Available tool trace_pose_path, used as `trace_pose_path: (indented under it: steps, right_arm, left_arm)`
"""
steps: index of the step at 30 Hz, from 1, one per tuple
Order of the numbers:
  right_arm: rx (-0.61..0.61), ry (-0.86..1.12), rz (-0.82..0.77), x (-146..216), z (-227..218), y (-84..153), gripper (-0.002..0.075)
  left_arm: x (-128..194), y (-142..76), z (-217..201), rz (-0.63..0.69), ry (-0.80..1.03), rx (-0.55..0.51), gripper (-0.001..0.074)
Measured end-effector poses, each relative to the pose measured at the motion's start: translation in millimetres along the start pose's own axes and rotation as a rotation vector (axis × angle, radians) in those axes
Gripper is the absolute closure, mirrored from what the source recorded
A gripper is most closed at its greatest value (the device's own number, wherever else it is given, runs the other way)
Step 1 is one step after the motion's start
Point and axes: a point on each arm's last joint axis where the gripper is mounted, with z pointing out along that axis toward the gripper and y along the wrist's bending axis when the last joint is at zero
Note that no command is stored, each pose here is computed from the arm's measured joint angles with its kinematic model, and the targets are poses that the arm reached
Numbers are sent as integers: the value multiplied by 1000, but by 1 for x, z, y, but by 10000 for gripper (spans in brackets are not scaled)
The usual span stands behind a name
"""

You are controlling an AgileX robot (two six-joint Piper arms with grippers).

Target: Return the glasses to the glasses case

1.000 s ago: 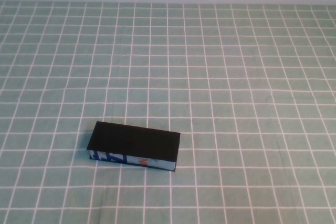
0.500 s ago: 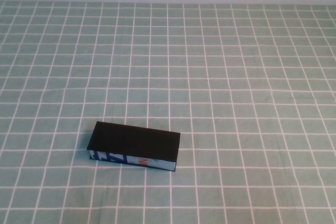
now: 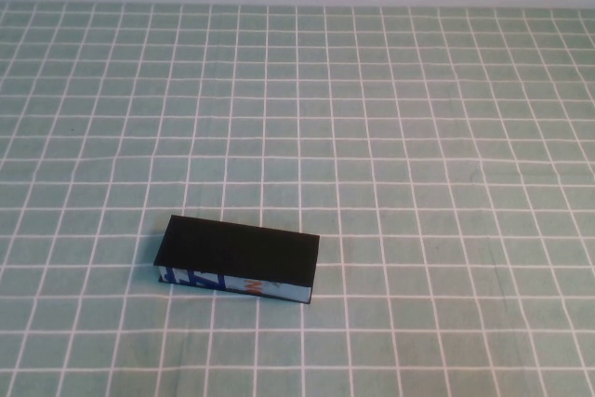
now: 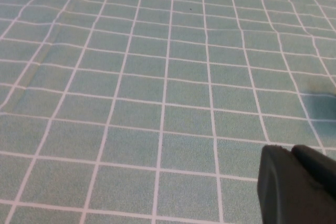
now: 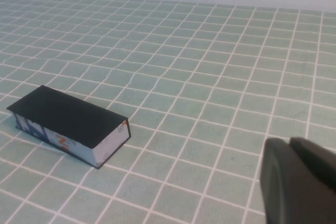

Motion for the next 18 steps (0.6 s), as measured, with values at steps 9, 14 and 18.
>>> trace_pose_path:
  steps: [9, 14, 18]
  right_arm:
    - [30, -36, -11, 0, -6, -2, 737]
    - [153, -74, -29, 15, -11, -10, 737]
    - [250, -51, -9, 45, -8, -18, 737]
  left_arm:
    - [0, 0, 0, 0, 0, 0, 736]
    - [0, 0, 0, 0, 0, 0, 736]
    - [0, 0, 0, 0, 0, 0, 736]
